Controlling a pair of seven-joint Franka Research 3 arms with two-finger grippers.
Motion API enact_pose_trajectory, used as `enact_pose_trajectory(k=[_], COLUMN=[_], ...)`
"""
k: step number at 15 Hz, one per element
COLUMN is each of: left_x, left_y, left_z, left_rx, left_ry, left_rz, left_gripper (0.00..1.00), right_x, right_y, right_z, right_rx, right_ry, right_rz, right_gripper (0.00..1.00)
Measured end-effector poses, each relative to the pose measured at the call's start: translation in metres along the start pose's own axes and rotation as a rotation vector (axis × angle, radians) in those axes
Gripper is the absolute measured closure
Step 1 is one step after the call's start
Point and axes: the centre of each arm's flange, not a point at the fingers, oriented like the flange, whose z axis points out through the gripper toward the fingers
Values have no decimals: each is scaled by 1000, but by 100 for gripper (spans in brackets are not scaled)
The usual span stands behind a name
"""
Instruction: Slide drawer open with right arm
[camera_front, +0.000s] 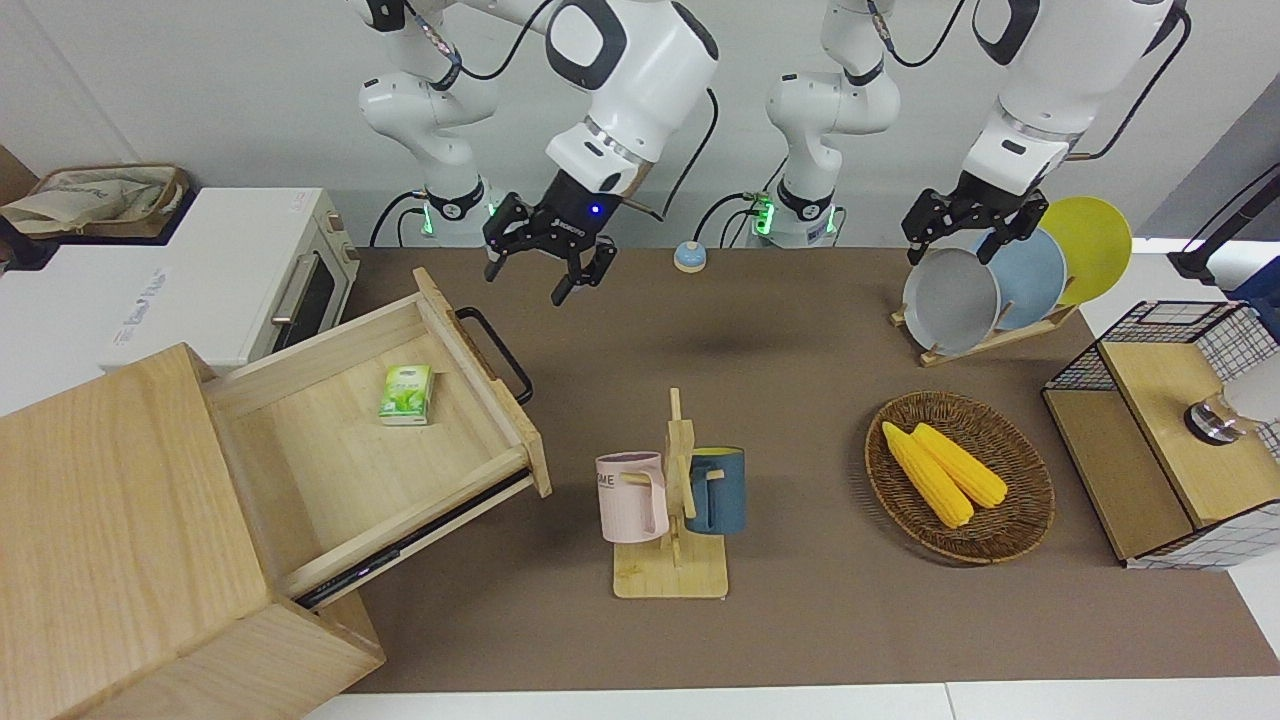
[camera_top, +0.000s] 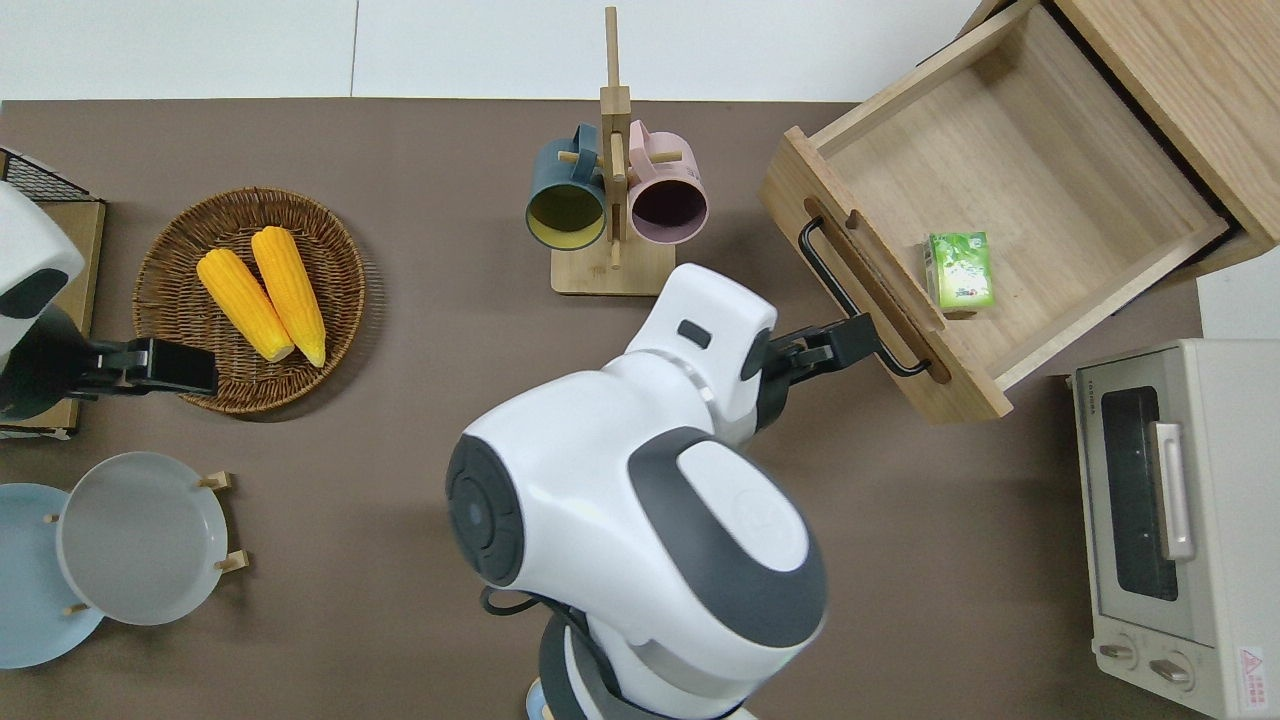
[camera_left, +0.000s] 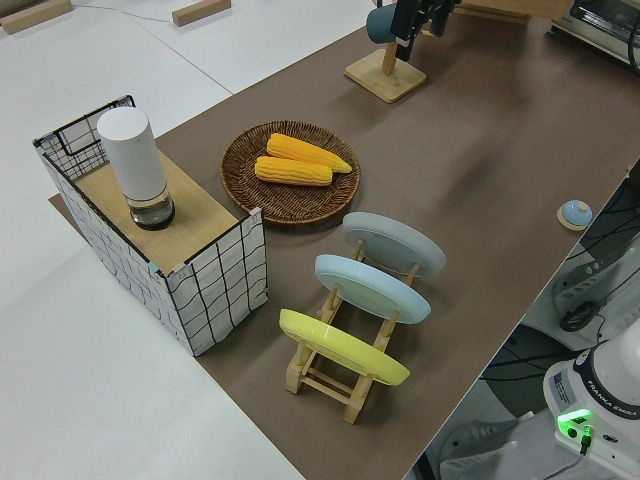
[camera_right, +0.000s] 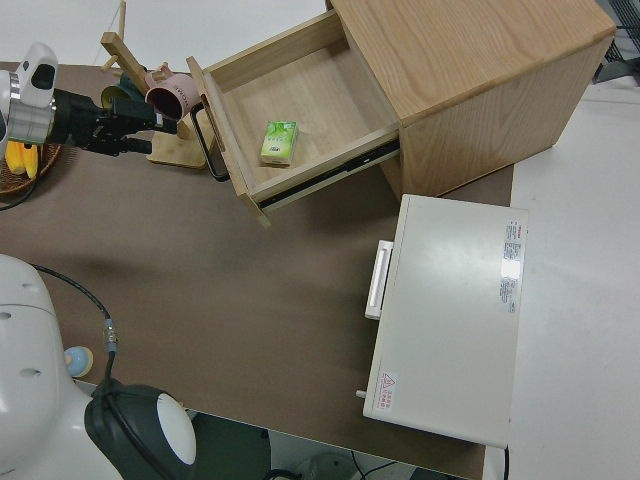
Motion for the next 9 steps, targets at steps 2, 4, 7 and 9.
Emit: enact_pose_trajectory(k=[2,4,7,9], left_x=[0,0,0,0], left_y=[0,0,0,0], left_z=[0,0,0,0], left_rx=[0,0,0,0], left_ry=[0,0,0,0], left_rz=[0,0,0,0], left_gripper=[0,0,1,0], right_x=[2,0,-8,-14], right_y=[27,60,118,146], right_z=[0,-3,-3,2], right_rx=[91,185,318,401], right_ry=[-21,-40,-64,-78], right_rz=[44,54,74,113], right_gripper=[0,0,0,0])
